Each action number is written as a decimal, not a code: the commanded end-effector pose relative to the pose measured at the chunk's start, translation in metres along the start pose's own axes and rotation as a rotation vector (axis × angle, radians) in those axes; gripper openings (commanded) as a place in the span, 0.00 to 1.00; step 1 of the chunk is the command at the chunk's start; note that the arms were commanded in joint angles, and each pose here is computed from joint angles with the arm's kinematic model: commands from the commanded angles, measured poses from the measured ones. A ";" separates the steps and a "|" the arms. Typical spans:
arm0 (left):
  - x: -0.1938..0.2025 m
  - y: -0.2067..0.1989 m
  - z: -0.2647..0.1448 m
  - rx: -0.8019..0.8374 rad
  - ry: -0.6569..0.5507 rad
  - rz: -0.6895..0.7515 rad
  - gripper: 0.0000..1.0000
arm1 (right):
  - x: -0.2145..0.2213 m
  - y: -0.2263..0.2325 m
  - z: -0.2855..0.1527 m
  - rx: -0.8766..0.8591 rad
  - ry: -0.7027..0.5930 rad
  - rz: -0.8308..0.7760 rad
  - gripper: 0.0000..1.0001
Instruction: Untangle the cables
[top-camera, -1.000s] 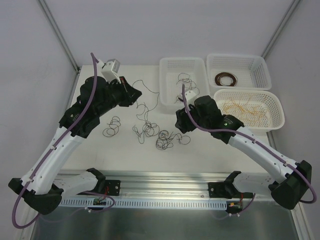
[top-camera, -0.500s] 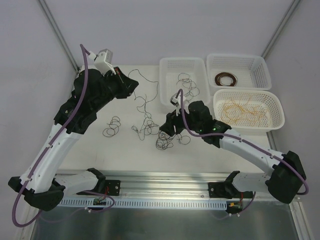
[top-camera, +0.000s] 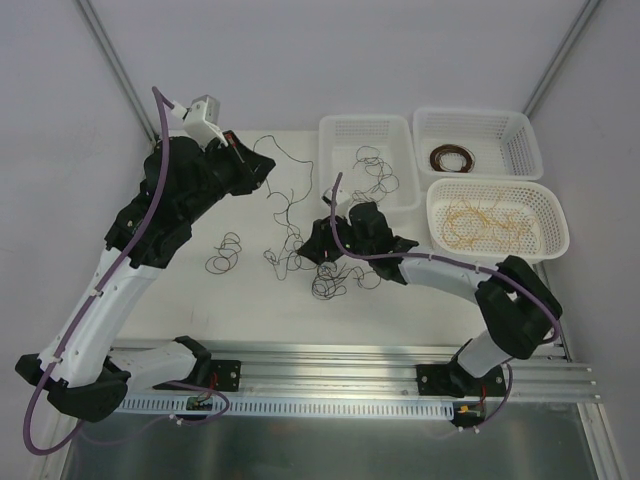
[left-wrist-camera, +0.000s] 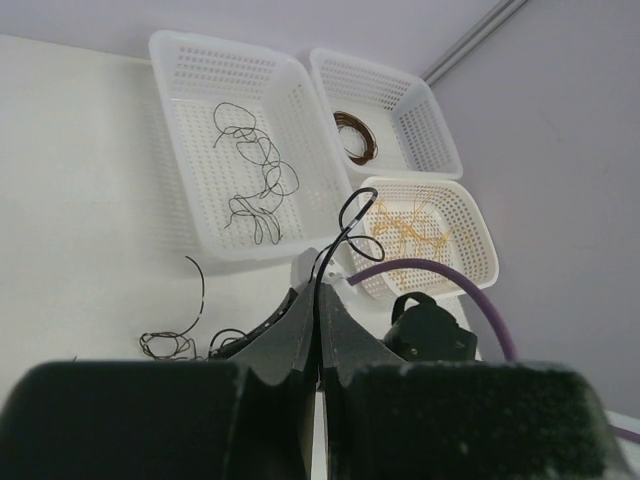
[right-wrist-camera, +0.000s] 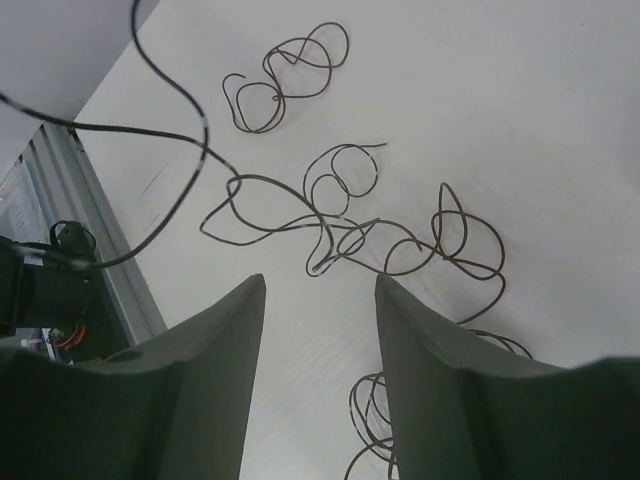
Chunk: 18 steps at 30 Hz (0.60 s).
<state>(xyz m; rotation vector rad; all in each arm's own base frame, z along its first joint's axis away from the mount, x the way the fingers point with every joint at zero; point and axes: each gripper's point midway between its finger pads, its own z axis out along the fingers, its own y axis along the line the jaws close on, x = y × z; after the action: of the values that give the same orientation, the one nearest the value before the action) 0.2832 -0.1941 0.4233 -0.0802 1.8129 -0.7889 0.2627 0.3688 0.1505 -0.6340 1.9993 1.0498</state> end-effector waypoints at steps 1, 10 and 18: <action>-0.023 -0.017 -0.014 0.048 -0.067 -0.018 0.00 | -0.040 0.020 0.018 -0.076 -0.128 0.016 0.50; -0.028 -0.018 -0.019 0.052 -0.083 0.009 0.00 | -0.031 0.011 0.044 -0.086 -0.116 0.051 0.21; -0.077 0.000 -0.042 -0.084 -0.241 0.130 0.00 | 0.019 -0.022 0.039 -0.021 -0.026 0.116 0.01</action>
<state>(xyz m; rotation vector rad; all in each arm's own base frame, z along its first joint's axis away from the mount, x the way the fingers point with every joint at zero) 0.2835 -0.1758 0.4524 -0.0811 1.7347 -0.7072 0.2813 0.3959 0.1120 -0.5485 2.0449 1.1160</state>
